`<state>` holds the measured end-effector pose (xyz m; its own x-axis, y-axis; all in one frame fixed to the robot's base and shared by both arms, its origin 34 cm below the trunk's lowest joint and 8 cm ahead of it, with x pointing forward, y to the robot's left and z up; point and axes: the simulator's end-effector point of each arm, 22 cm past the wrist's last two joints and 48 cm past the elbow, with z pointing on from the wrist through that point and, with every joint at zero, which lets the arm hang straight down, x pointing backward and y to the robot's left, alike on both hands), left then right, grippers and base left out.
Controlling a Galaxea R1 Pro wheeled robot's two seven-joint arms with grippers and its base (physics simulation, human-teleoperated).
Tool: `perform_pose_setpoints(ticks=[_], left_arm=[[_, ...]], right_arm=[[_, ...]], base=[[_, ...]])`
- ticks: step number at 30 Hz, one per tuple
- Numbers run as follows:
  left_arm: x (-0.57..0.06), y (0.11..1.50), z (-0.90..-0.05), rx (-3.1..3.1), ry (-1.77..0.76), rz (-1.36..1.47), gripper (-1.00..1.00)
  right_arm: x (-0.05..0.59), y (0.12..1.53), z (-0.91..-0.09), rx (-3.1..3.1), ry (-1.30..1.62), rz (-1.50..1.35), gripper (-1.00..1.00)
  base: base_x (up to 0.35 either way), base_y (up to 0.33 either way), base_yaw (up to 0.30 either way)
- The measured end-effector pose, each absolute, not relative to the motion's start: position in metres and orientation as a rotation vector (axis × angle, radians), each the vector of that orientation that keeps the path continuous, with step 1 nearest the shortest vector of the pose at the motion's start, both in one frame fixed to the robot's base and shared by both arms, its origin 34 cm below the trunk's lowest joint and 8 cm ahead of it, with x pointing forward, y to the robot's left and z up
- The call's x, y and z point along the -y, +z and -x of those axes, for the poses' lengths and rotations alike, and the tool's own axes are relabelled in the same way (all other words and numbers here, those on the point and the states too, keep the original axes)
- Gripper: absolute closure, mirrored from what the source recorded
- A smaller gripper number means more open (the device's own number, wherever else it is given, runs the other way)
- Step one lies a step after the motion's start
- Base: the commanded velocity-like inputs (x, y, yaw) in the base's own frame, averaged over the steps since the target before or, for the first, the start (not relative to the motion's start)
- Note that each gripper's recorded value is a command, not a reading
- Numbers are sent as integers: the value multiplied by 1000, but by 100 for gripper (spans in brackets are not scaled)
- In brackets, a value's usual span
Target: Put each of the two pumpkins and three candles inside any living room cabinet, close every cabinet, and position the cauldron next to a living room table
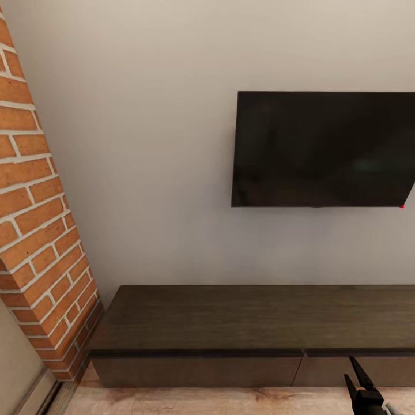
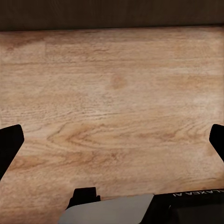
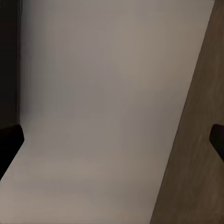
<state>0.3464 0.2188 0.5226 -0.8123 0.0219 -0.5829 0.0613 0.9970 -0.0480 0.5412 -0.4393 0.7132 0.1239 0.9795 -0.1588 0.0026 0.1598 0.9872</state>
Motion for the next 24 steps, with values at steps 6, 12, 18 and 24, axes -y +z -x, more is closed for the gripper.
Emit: perform_pose_setpoints(ticks=[6, 12, 18, 24], left_arm=[[-219, 516, -346, -2518, -85, -58, -100], [-219, 506, -346, -2517, -85, -60, -100], [-219, 495, -346, -2517, -85, -61, -100], [-219, 484, -344, -2518, -85, -62, -100]], right_arm=[[440, 706, -540, -1185, 1003, -1143, -100], [439, 695, -539, -1186, 1004, -1146, -100], [439, 684, -538, -1185, 1004, -1145, -100], [440, 674, -537, -1183, 1002, -1145, -100]], base=[[0, 0, 0], [0, 0, 0], [0, 0, 0], [0, 0, 0]])
